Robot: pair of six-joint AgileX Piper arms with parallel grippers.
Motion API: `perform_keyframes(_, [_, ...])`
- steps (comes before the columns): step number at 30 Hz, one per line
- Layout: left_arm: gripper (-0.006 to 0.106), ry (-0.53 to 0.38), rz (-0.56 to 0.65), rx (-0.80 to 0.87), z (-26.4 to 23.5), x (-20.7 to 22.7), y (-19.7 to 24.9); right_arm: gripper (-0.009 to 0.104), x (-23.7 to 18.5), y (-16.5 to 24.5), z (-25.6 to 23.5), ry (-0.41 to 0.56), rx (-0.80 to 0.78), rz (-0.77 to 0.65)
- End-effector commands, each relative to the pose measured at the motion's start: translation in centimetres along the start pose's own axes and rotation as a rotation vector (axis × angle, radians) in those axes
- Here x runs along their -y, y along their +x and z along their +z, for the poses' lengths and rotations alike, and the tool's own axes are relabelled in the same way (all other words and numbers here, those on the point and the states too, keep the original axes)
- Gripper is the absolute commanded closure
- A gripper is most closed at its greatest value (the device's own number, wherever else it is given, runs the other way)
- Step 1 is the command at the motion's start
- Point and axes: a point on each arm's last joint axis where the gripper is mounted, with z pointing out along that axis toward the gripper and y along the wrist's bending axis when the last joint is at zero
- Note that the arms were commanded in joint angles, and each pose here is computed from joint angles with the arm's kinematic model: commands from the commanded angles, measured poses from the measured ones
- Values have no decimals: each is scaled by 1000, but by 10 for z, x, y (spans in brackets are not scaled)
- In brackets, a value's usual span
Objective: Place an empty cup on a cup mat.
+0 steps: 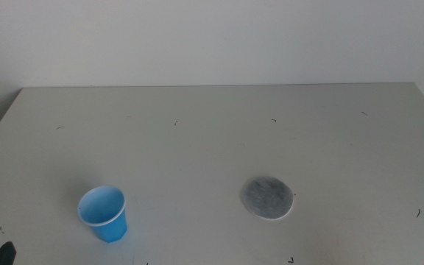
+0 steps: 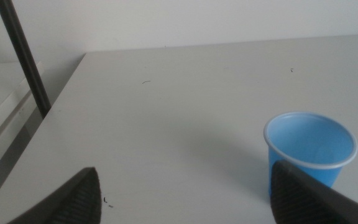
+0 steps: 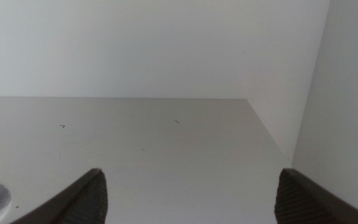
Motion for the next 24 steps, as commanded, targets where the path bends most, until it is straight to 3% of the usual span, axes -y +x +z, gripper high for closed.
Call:
perform_keyframes(1, [-2, 7, -18, 130, -7, 0, -23, 1, 0, -12, -3, -2, 109, -17])
perform_keyframes(15, [-2, 17, -101, 46, -41, 0, -117, 1, 0, -12, -3, -2, 109, -17])
perform_keyframes(24, [-2, 5, -96, -161, -43, -1, -197, 1, 0, -12, -3, -2, 109, -17])
